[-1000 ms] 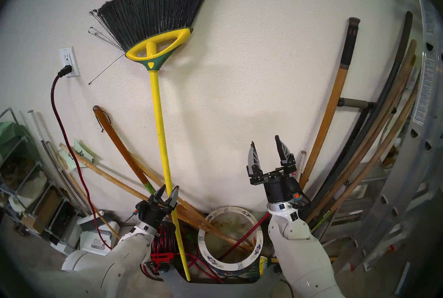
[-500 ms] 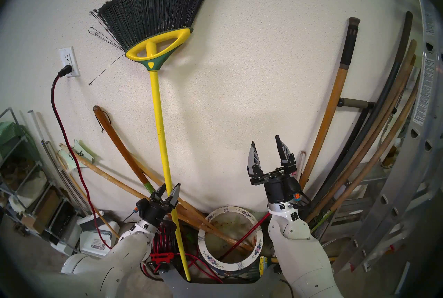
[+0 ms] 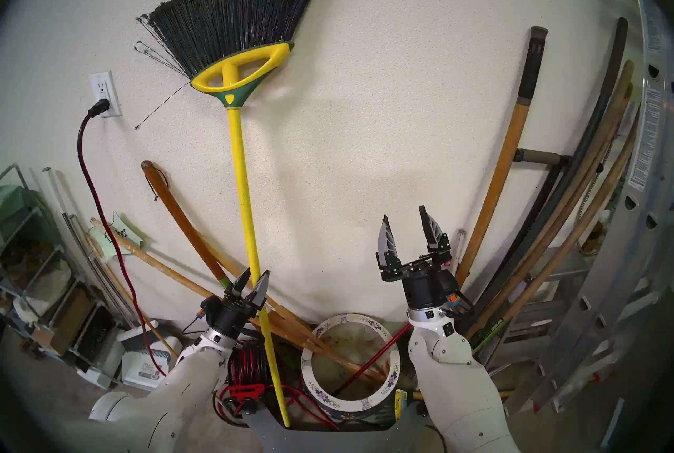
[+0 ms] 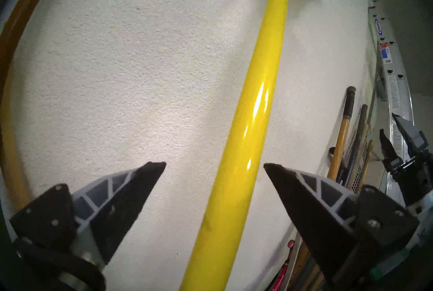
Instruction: Take wooden sticks or brooms out of the pot
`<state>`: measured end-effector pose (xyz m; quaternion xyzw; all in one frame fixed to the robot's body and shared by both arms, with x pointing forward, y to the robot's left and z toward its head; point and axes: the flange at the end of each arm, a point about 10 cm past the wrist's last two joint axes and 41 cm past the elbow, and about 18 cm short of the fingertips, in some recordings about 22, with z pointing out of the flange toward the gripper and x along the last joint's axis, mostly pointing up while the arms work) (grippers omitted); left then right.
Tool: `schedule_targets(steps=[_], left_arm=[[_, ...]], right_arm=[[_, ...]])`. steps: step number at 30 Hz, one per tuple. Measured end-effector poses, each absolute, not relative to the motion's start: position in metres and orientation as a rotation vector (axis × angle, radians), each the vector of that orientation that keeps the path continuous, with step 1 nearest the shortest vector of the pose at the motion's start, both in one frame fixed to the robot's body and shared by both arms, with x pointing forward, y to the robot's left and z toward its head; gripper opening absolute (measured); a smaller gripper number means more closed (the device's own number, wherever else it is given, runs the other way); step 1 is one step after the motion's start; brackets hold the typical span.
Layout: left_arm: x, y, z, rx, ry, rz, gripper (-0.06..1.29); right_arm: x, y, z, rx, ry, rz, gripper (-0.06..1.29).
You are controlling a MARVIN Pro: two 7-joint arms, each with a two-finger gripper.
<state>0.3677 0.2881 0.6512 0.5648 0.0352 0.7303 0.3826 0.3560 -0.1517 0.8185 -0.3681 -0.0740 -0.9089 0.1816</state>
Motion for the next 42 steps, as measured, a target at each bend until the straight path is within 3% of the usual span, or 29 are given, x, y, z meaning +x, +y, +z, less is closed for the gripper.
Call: schedule_targets(steps=[42], left_arm=[[0.366,0.332,0.739,0.937,0.103,1.951,1.20]], right_arm=[[0.356,-0.153,0.817,-1.009,-0.199,-2.561,1.24]])
